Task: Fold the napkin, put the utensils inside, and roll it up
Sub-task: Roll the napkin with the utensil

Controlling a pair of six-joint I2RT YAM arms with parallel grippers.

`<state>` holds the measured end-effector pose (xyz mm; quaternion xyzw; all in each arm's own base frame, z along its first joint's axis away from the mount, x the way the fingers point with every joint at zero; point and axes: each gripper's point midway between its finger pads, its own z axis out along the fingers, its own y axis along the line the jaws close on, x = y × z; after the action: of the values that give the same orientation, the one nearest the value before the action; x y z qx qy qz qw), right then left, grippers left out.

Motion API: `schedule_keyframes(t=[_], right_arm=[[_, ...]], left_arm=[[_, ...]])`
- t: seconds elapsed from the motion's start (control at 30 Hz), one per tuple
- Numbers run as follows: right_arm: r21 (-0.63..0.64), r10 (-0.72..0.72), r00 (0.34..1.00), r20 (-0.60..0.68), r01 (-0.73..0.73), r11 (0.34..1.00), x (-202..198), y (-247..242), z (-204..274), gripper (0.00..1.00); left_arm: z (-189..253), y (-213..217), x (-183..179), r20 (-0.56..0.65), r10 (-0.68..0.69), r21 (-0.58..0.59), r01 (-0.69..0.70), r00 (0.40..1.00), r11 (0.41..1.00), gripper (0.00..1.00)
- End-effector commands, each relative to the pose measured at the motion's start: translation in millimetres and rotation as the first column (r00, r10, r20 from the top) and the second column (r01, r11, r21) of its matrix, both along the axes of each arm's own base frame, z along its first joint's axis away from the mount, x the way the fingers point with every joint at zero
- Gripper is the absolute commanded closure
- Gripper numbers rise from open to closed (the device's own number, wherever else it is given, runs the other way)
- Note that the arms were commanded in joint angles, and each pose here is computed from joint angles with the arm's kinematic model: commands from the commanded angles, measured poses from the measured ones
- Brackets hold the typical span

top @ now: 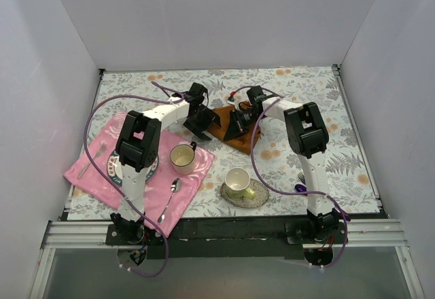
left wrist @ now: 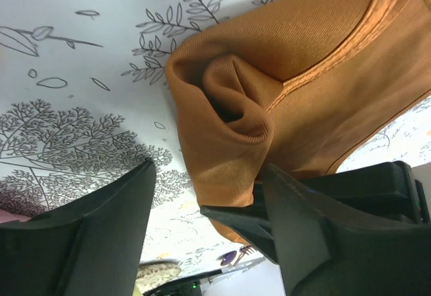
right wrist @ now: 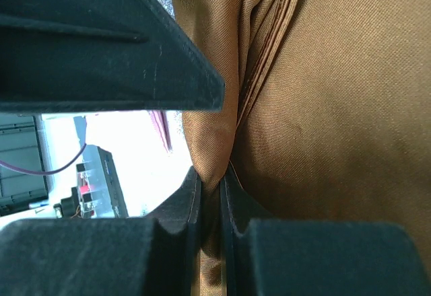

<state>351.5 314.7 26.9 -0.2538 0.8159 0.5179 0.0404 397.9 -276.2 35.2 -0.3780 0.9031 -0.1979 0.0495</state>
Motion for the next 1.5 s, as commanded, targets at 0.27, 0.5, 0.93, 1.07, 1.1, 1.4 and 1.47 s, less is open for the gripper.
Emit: schedule_keyframes(t=[0.27,0.5,0.93,1.07,1.1,1.4,1.47], right_arm=[[-0.173,-0.004,0.993,0.114,0.024,0.985,5,-18,1,0.75],[-0.276,0.040,0.899,0.436,0.091,0.957,24,-32,49,0.62],[-0.464,0.304,0.644,0.702,0.090,0.881,-3,-12,48,0.46],[-0.520,0.374,0.608,0.701,0.076,0.851,-9,-2,37,0.44],[-0.529,0.384,0.606,0.697,0.073,0.845,-10,-1,32,0.44],[-0.621,0.466,0.557,0.688,0.117,0.775,-8,0,5,0.05],[-0.626,0.468,0.556,0.687,0.125,0.770,-6,0,4,0.09]], left_arm=[[-8,10,2,0.007,0.011,0.055,-0.012,1.000,0.998,0.74],[-5,8,-1,0.003,-0.032,0.054,0.032,0.999,0.998,0.78],[-9,4,-1,-0.030,-0.049,-0.006,0.049,0.998,0.999,0.79],[-10,5,-1,-0.040,-0.048,-0.021,0.048,0.998,0.999,0.79],[-9,5,-1,-0.039,-0.047,-0.023,0.047,0.998,0.999,0.79],[-9,5,-2,-0.047,-0.054,-0.037,0.052,0.997,0.998,0.79],[-9,6,-2,-0.047,-0.054,-0.037,0.052,0.997,0.998,0.79]])
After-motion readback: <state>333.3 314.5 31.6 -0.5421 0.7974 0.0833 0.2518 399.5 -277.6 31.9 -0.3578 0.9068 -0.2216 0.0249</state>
